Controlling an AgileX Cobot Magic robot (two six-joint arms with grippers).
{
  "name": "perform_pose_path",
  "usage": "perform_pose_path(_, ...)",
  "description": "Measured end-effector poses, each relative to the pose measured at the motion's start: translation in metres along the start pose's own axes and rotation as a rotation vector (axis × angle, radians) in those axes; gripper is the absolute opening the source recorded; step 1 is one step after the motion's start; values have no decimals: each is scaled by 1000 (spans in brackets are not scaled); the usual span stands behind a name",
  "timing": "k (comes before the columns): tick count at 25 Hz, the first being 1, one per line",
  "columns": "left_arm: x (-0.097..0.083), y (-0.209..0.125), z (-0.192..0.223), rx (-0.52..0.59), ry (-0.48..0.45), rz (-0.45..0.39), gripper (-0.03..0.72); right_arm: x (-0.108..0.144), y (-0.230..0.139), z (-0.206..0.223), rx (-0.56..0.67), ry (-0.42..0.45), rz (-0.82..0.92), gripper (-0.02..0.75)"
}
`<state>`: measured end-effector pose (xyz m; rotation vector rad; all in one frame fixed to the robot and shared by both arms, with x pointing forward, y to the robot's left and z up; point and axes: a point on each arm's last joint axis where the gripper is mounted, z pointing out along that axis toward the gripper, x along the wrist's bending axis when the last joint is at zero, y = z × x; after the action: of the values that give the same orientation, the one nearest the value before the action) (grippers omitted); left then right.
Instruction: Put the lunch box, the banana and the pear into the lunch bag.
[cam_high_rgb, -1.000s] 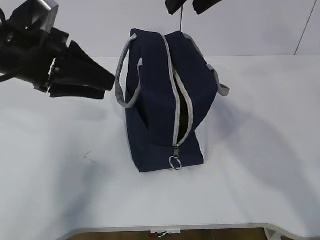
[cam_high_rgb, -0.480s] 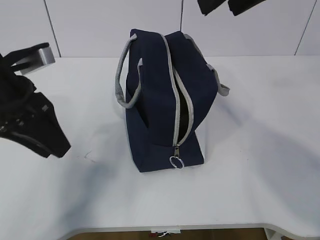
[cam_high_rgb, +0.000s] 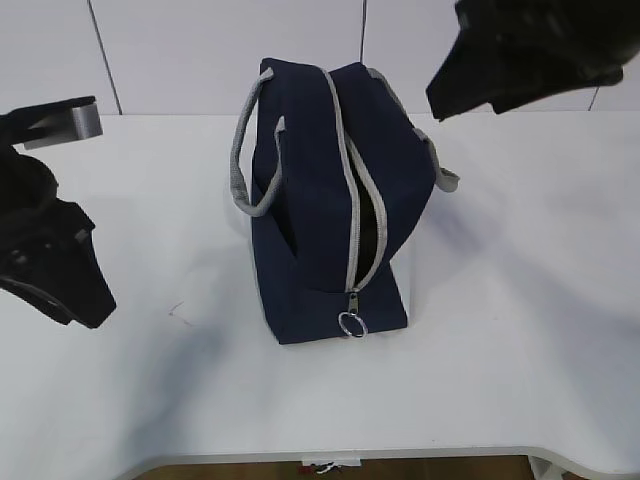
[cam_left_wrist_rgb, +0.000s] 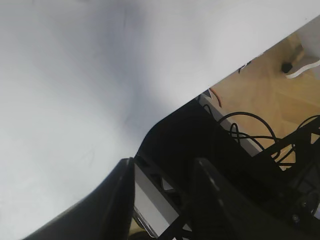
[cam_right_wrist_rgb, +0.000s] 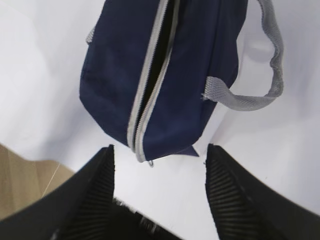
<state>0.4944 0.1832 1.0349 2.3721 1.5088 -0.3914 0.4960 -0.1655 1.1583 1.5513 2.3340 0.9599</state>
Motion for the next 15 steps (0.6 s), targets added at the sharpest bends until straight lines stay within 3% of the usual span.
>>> perform_pose_path(8, -11, -11, -22, -75, 8, 26, 271, -13, -76, -7, -343, -63, -105, 465)
perform_pose_path(15, -13, -13, -26, -87, 9, 17, 267, -22, -114, 0, -467, -103, -124, 465)
